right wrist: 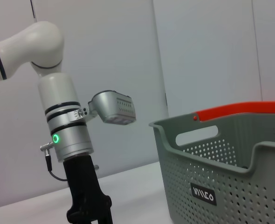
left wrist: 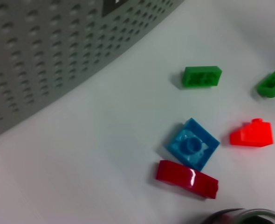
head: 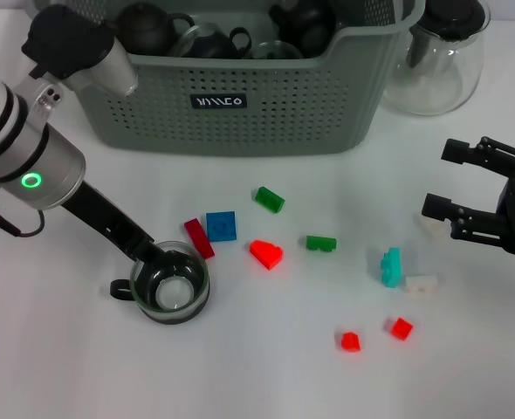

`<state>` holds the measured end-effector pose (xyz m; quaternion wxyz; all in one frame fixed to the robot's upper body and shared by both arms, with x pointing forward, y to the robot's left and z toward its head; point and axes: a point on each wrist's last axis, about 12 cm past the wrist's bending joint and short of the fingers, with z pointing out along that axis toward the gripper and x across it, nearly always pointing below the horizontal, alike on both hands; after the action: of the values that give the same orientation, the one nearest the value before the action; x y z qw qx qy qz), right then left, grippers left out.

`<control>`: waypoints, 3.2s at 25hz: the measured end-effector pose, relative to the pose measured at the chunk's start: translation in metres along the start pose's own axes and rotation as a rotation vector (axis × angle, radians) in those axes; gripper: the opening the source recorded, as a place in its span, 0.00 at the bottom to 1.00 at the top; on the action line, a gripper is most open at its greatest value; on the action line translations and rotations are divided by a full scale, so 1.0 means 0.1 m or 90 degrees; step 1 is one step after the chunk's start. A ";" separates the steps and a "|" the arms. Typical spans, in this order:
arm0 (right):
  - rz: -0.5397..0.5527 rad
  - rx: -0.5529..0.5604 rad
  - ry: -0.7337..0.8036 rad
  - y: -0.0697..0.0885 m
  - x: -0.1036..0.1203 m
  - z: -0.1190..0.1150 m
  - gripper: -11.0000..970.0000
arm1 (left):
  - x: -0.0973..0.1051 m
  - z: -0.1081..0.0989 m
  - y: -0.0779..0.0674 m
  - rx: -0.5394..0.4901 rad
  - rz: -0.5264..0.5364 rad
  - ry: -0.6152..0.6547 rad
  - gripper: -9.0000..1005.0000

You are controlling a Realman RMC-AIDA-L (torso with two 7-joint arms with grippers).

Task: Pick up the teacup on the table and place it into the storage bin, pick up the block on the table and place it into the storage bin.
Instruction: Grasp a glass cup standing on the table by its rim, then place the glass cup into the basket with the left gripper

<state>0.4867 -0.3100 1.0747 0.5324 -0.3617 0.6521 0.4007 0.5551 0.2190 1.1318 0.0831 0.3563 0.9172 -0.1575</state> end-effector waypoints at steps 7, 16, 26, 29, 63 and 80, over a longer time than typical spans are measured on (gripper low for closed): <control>0.002 0.003 0.000 0.01 0.01 -0.01 0.90 | 0.01 0.05 0.05 -0.016 -0.004 0.008 0.33; 0.003 0.001 0.000 0.02 0.02 -0.02 0.90 | 0.01 0.08 0.03 -0.013 -0.003 0.014 0.33; 0.003 -0.001 -0.001 0.02 0.01 -0.02 0.90 | 0.02 0.07 0.03 -0.002 -0.017 0.015 0.19; 0.004 -0.001 -0.001 0.02 0.02 -0.02 0.90 | 0.03 0.03 0.03 0.016 -0.021 0.007 0.15; 0.011 -0.005 -0.009 0.05 0.03 0.01 0.90 | -1.75 -1.06 0.19 -0.252 0.084 -0.358 0.10; 0.014 -0.003 -0.011 0.05 0.04 0.02 0.90 | -1.79 -0.43 0.32 -0.340 0.146 -0.206 0.13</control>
<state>0.4821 -0.3065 1.0715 0.5328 -0.3523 0.6501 0.4115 0.7065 0.1440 1.2118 0.3357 0.3934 0.8547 0.0442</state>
